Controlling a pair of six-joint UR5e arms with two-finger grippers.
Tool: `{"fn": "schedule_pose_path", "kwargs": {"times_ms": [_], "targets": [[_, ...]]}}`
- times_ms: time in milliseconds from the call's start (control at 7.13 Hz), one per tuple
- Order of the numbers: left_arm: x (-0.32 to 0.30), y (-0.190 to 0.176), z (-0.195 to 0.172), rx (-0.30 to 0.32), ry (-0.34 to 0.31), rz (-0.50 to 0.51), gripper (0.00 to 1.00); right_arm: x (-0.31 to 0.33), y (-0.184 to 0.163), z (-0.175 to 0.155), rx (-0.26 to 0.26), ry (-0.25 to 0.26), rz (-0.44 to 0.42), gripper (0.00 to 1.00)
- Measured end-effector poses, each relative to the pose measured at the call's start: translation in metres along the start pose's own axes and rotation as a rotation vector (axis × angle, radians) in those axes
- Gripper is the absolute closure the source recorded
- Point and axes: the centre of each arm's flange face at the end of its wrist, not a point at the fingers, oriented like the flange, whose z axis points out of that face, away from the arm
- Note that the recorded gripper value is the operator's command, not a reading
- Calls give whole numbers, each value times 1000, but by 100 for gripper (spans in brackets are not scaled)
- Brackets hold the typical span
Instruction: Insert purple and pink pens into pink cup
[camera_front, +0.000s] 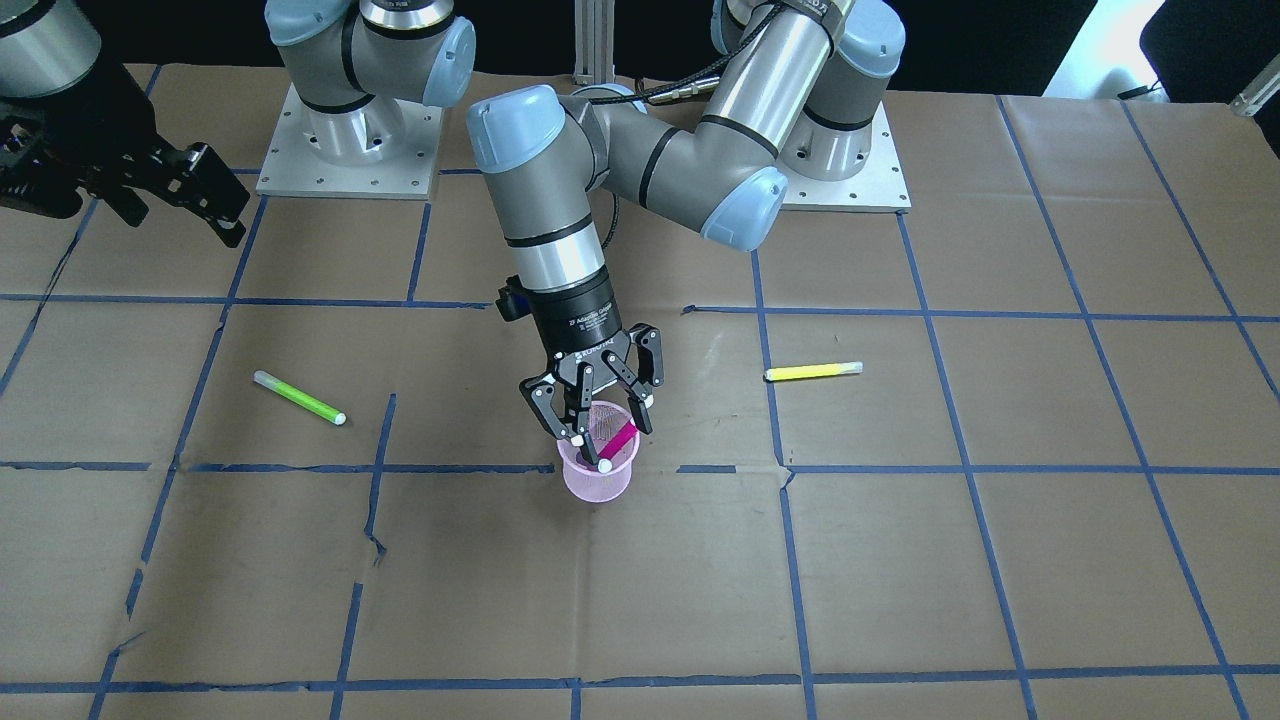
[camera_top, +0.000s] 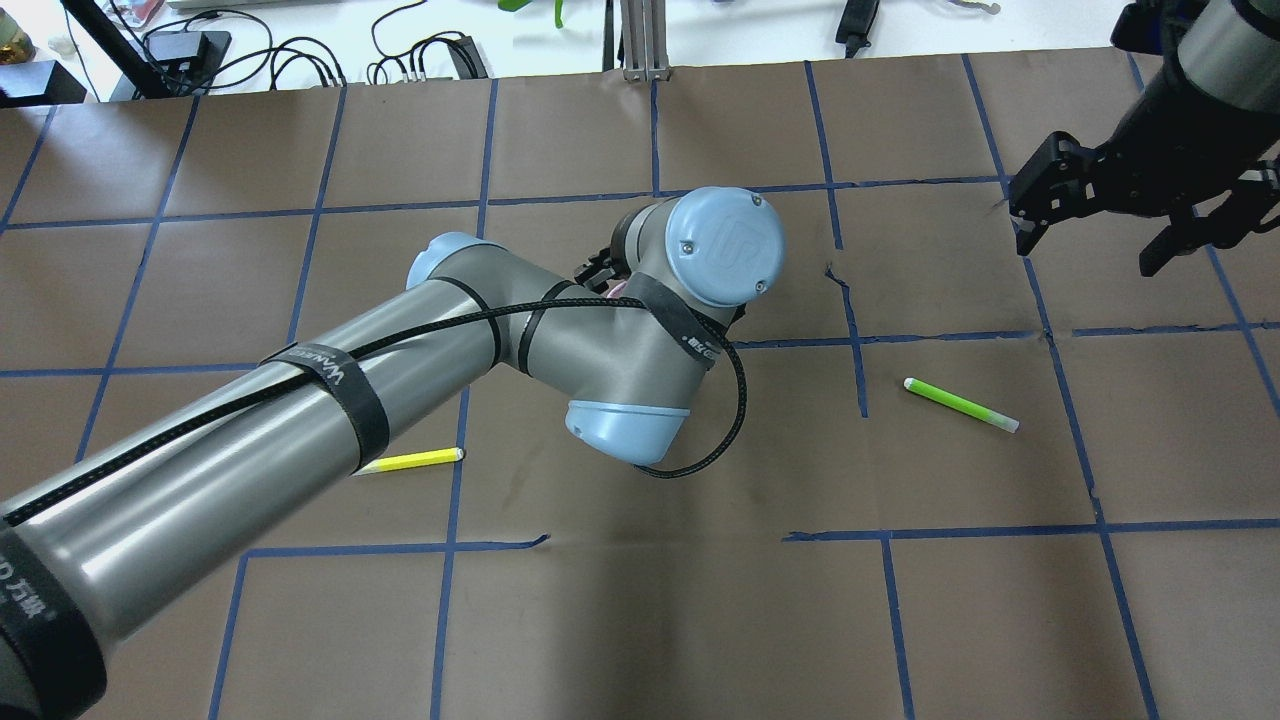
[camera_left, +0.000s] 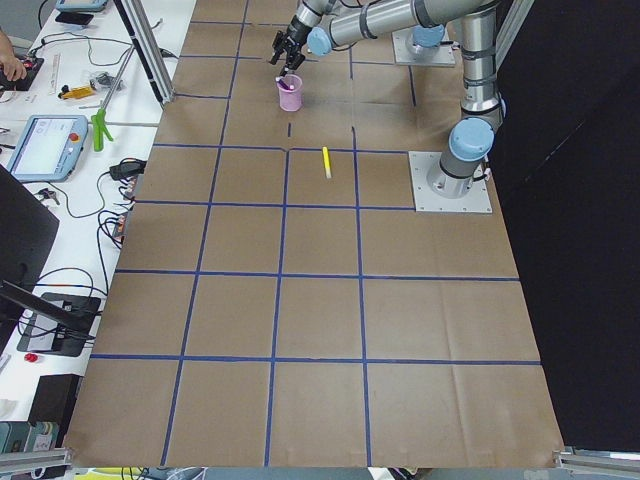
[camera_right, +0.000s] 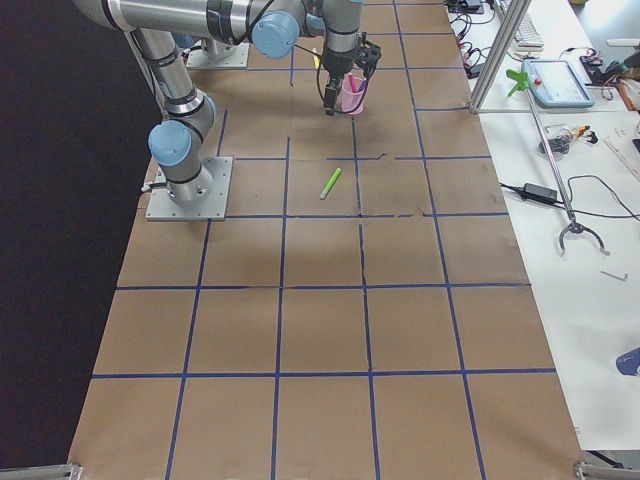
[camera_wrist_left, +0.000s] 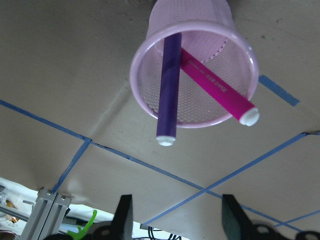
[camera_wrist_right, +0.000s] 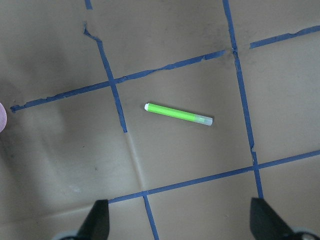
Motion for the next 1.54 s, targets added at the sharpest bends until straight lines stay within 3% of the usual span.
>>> {"fn": "schedule_pose_path", "kwargs": {"times_ms": [421, 701, 842, 982, 1262, 1543], "targets": [[29, 67, -36, 14, -28, -105, 38, -15, 8, -15, 39, -13, -32, 0], [76, 130, -56, 92, 2, -288, 22, -49, 23, -23, 87, -18, -113, 0], [99, 151, -73, 113, 31, -412, 9, -67, 29, -25, 109, -20, -156, 0], [121, 165, -91, 125, 72, -558, 3, -79, 34, -26, 119, -22, -186, 0], [158, 182, -114, 124, 171, -892, 3, -89, 26, -25, 126, -22, -225, 1], [182, 199, -111, 127, 240, -1217, 3, -96, 2, -23, 110, -17, -248, 0]]}}
